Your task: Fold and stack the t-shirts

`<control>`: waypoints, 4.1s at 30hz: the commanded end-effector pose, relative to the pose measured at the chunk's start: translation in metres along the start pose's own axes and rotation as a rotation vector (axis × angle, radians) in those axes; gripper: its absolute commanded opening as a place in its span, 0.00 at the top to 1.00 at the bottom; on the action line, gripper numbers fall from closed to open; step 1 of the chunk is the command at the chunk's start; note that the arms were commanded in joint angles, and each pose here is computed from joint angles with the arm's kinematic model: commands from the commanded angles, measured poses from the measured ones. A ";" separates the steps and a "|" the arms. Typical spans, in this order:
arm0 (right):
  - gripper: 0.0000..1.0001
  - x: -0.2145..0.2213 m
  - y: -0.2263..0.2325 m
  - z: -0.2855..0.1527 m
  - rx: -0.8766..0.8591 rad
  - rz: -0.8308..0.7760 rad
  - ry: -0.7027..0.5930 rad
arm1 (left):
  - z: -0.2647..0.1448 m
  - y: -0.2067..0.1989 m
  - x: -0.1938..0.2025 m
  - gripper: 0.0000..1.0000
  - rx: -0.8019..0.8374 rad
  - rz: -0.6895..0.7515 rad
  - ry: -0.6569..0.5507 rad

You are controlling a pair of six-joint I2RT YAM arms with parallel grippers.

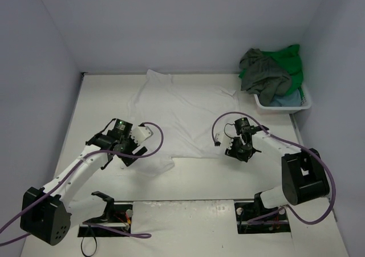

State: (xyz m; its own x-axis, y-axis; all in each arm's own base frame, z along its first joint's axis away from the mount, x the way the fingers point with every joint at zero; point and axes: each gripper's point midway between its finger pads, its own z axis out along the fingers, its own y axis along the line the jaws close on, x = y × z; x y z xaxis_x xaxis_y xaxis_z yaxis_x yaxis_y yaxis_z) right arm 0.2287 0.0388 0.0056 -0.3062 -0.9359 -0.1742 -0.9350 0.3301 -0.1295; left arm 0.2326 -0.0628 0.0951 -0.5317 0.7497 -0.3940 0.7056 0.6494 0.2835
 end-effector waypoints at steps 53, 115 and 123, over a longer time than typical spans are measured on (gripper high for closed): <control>1.00 0.003 0.001 0.003 -0.016 0.053 0.005 | 0.060 -0.115 -0.042 0.15 0.338 0.384 0.011; 1.00 -0.061 -0.128 -0.051 0.198 0.066 -0.170 | 0.011 0.061 -0.116 1.00 -0.101 0.257 -0.133; 1.00 -0.064 -0.154 -0.047 0.219 0.080 -0.164 | 0.030 0.086 -0.143 1.00 -0.137 0.257 -0.146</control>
State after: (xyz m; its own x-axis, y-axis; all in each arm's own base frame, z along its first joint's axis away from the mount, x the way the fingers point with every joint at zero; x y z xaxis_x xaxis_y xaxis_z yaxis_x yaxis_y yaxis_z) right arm 0.3655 0.0457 0.0674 -0.3394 -0.8812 -0.3290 -0.8612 0.4318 -0.2680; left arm 0.3521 -0.1133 0.1184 -0.3138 0.8811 -0.3537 0.7864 0.4500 0.4231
